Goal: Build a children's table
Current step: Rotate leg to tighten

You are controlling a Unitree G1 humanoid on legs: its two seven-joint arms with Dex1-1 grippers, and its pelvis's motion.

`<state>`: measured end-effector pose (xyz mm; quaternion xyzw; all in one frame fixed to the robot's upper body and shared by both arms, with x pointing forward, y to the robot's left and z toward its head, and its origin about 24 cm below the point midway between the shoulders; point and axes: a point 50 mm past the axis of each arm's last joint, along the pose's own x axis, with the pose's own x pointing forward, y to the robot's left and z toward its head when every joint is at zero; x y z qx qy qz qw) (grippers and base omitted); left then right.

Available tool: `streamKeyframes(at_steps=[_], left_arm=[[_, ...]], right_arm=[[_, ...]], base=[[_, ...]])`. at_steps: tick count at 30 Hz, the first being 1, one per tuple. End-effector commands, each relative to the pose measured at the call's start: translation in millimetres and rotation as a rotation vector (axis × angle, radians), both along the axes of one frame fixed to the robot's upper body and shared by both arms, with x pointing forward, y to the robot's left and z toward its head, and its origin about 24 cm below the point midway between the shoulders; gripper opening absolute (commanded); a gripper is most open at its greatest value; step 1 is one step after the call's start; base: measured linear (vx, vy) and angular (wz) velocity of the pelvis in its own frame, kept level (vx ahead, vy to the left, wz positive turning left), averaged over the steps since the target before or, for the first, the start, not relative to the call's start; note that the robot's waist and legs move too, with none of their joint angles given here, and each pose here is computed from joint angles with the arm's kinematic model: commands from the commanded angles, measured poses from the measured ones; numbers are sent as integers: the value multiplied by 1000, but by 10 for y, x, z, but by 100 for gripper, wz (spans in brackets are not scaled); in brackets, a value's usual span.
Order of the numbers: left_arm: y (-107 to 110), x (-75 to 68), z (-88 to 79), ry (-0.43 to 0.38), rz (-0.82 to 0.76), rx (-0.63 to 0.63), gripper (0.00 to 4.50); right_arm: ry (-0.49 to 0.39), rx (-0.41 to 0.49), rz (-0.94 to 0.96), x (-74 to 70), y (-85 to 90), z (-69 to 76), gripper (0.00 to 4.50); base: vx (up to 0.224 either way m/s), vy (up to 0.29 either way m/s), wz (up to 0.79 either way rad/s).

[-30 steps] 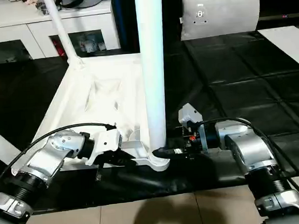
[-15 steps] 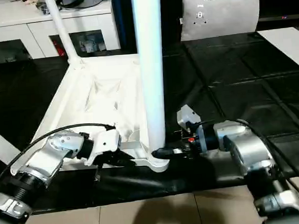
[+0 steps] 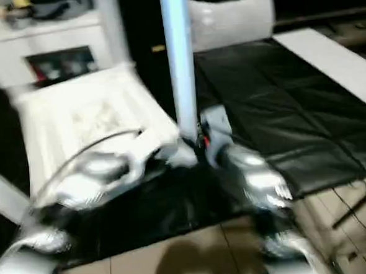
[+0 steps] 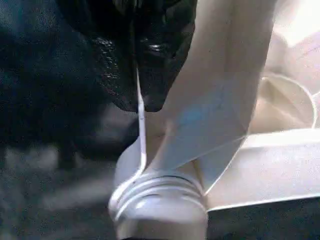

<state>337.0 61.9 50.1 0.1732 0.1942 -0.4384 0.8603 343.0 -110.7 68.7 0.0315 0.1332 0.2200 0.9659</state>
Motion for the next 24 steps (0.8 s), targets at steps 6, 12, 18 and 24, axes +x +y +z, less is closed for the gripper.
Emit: streamKeyframes(at_steps=[6,12,18,24], left_arm=[[-165,12,161,-67,-51,-24,0],[-38,-30,104,-81,-146,6,0],[111,-39,68,-67,-197,43,0],[306,-99,47,-30,-355,90,0]], right_arm=[[-64,62,90,-42,188,41,279],[-111,73,156,-90,-25,98,348],[-118,57,232,-142,-250,122,400],[-99,-77,573,-324,-517,212,444]], base=[[10,-1,1],[0,0,0],[0,0,0],[0,0,0]])
